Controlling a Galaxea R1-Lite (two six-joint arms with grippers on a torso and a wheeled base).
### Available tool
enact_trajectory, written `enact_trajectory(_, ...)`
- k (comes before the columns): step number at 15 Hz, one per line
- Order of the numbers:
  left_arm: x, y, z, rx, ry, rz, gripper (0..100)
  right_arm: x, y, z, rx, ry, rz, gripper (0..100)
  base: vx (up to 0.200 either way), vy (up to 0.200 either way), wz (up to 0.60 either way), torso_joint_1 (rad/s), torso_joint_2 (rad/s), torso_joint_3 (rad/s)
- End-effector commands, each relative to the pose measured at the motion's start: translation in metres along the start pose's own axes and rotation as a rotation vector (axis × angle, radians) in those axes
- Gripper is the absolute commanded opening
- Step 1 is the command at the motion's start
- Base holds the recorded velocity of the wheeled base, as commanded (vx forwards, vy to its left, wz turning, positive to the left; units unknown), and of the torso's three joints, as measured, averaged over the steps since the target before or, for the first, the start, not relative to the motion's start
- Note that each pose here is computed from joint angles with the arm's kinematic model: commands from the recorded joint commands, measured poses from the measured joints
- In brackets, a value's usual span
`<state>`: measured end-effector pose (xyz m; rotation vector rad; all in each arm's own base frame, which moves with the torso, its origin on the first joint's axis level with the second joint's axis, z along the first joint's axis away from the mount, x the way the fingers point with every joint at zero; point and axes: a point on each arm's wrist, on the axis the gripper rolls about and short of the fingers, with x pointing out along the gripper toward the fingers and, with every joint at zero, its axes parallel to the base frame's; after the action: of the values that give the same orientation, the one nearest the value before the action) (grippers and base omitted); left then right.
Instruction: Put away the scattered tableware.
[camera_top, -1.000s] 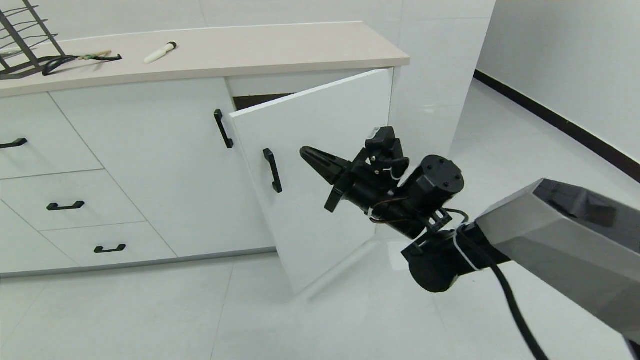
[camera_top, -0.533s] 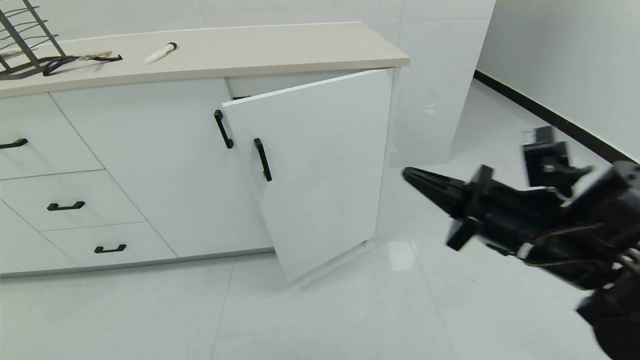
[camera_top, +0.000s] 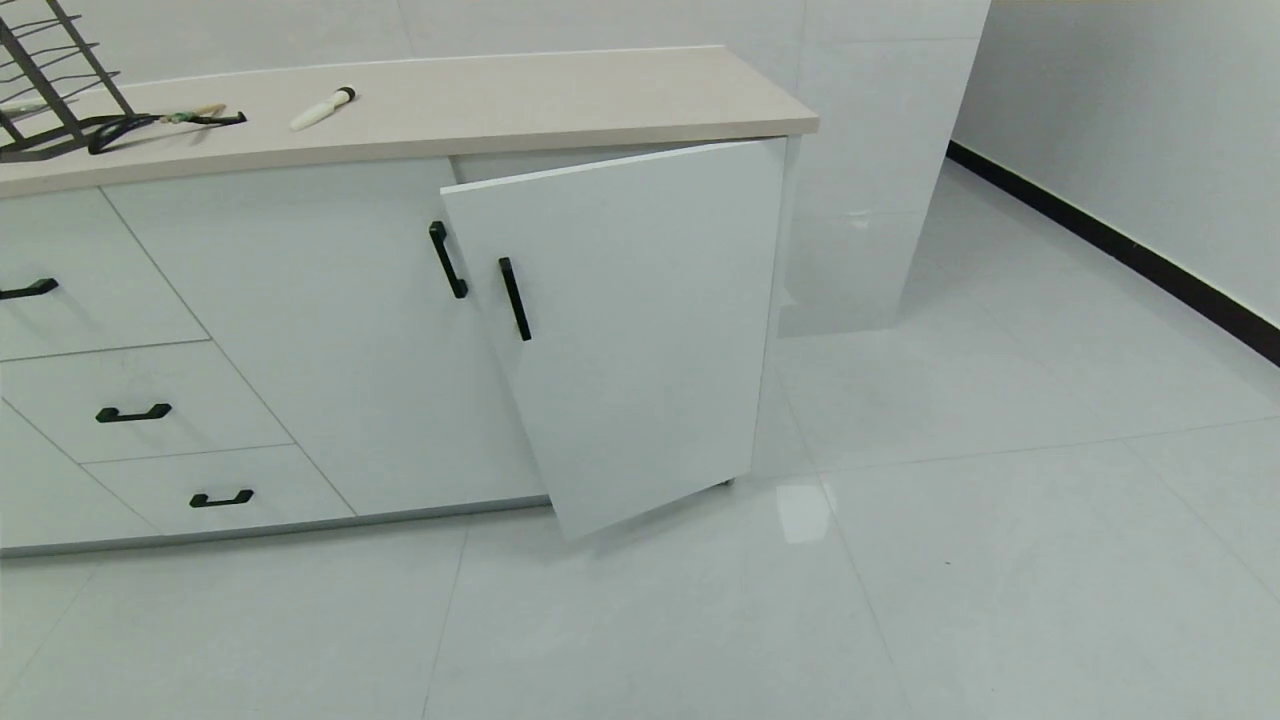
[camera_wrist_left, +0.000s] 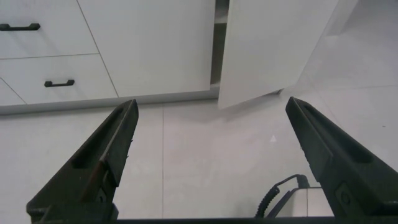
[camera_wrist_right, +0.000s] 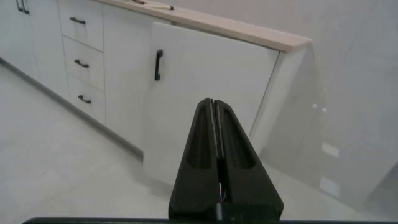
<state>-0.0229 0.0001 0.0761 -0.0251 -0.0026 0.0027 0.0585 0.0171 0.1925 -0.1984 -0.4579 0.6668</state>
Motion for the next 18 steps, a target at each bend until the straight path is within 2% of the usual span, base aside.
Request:
enact_trajectory(1, 0.000, 0.000, 0.000, -0.001, -0.001, 0.000, 100, -0.074, 0.056, -0.007, -0.045, 0.000, -0.034, 0, 0.000, 0.000, 0.00, 0.000, 0.00, 0.000)
enact_trajectory(2, 0.000, 0.000, 0.000, -0.001, -0.001, 0.000, 100, -0.083, 0.065, -0.014, -0.027, 0.025, -0.036, 0, 0.000, 0.000, 0.00, 0.000, 0.00, 0.000)
enact_trajectory(3, 0.000, 0.000, 0.000, 0.001, -0.001, 0.000, 100, -0.095, 0.073, -0.031, 0.019, 0.114, -0.083, 0, 0.000, 0.000, 0.00, 0.000, 0.00, 0.000)
enact_trajectory(4, 0.000, 0.000, 0.000, 0.002, -0.001, 0.002, 100, -0.095, 0.071, -0.033, 0.014, 0.135, -0.200, 0, 0.000, 0.000, 0.00, 0.000, 0.00, 0.000)
enact_trajectory(6, 0.000, 0.000, 0.000, 0.002, -0.001, 0.000, 100, -0.099, 0.068, -0.047, 0.078, 0.272, -0.448, 0, 0.000, 0.000, 0.00, 0.000, 0.00, 0.000)
enact_trajectory(8, 0.000, 0.000, 0.000, 0.004, 0.001, 0.003, 100, -0.105, 0.068, -0.061, 0.114, 0.428, -0.637, 0, 0.000, 0.000, 0.00, 0.000, 0.00, 0.000)
enact_trajectory(10, 0.000, 0.000, 0.000, 0.004, 0.001, 0.002, 100, -0.107, 0.066, -0.061, 0.153, 0.425, -0.747, 0, 0.000, 0.000, 0.00, 0.000, 0.00, 0.000)
enact_trajectory(11, 0.000, 0.000, 0.000, 0.004, 0.001, 0.003, 100, -0.107, 0.066, -0.061, 0.165, 0.424, -0.750, 0, 0.000, 0.000, 0.00, 0.000, 0.00, 0.000)
enact_trajectory(12, 0.000, 0.000, 0.000, 0.002, 0.001, 0.002, 100, -0.108, 0.068, -0.066, 0.211, 0.458, -0.749, 0, 0.000, 0.000, 0.00, 0.000, 0.00, 0.000)
enact_trajectory(15, 0.000, 0.000, 0.000, 0.002, -0.001, 0.003, 100, -0.108, 0.068, -0.066, 0.208, 0.458, -0.717, 0, 0.000, 0.000, 0.00, 0.000, 0.00, 0.000)
enact_trajectory(18, 0.000, 0.000, 0.000, 0.005, -0.001, 0.002, 100, -0.108, 0.068, -0.066, 0.210, 0.455, -0.703, 0, 0.200, 0.200, 0.00, 0.004, 0.00, 0.004)
